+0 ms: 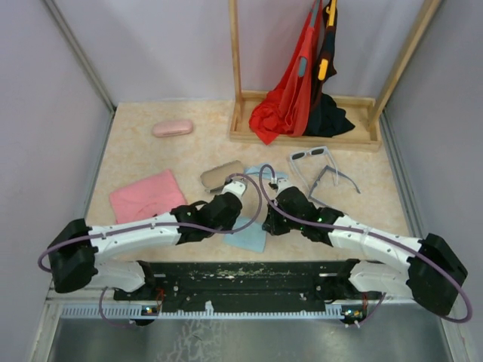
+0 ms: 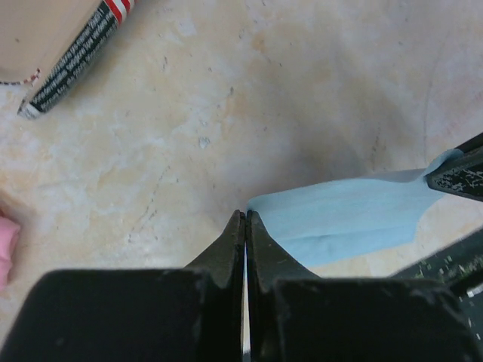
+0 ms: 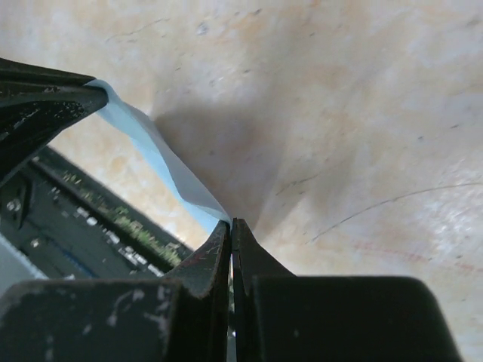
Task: Organize the sunglasses
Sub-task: Adjust the glasses cleaning cloth at the center of the board, then fold the glasses cleaning cloth at the center of the board.
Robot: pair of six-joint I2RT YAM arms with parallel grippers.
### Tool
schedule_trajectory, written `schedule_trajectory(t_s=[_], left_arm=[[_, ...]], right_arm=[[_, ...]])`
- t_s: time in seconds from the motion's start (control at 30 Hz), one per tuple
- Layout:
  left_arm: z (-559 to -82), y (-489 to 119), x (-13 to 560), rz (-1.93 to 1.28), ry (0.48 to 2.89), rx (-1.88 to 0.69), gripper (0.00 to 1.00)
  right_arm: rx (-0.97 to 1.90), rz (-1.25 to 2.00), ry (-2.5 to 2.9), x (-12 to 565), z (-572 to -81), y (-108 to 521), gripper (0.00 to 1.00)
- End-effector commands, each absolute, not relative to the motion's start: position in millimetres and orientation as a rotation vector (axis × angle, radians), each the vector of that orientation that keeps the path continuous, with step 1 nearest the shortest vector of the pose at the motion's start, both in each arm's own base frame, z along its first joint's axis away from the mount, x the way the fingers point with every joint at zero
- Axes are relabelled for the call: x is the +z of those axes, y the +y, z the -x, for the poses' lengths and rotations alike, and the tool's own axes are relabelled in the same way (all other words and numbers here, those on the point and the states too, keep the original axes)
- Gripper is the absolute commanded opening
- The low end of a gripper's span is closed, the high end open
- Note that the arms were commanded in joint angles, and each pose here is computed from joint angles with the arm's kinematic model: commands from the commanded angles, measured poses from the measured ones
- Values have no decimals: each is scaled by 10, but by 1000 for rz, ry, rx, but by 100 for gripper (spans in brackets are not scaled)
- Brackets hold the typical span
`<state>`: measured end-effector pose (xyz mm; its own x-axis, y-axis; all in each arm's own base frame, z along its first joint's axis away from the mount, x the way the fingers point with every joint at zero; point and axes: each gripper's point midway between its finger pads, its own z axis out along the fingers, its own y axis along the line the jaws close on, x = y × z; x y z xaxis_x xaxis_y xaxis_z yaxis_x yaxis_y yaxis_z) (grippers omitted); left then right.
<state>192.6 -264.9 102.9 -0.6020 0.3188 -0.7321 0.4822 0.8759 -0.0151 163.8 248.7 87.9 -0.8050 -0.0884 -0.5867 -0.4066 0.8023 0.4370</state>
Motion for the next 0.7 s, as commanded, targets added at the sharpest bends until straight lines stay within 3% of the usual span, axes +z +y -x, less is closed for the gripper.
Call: schedule_trajectory(t_s=[0.0, 0.33, 0.67], left_arm=[[-2375, -2819, 1092, -503, 2131, -274, 1], [-2805, -2896, 820, -552, 2025, -319, 1], [-2601, -2748, 717, -536, 1982, -404, 1]], right_arm=[[744, 338, 2290, 1076, -2098, 2586, 0], [561, 465, 2147, 852, -2583, 2533, 0], [588, 537, 2105, 692, -2488, 2517, 0]])
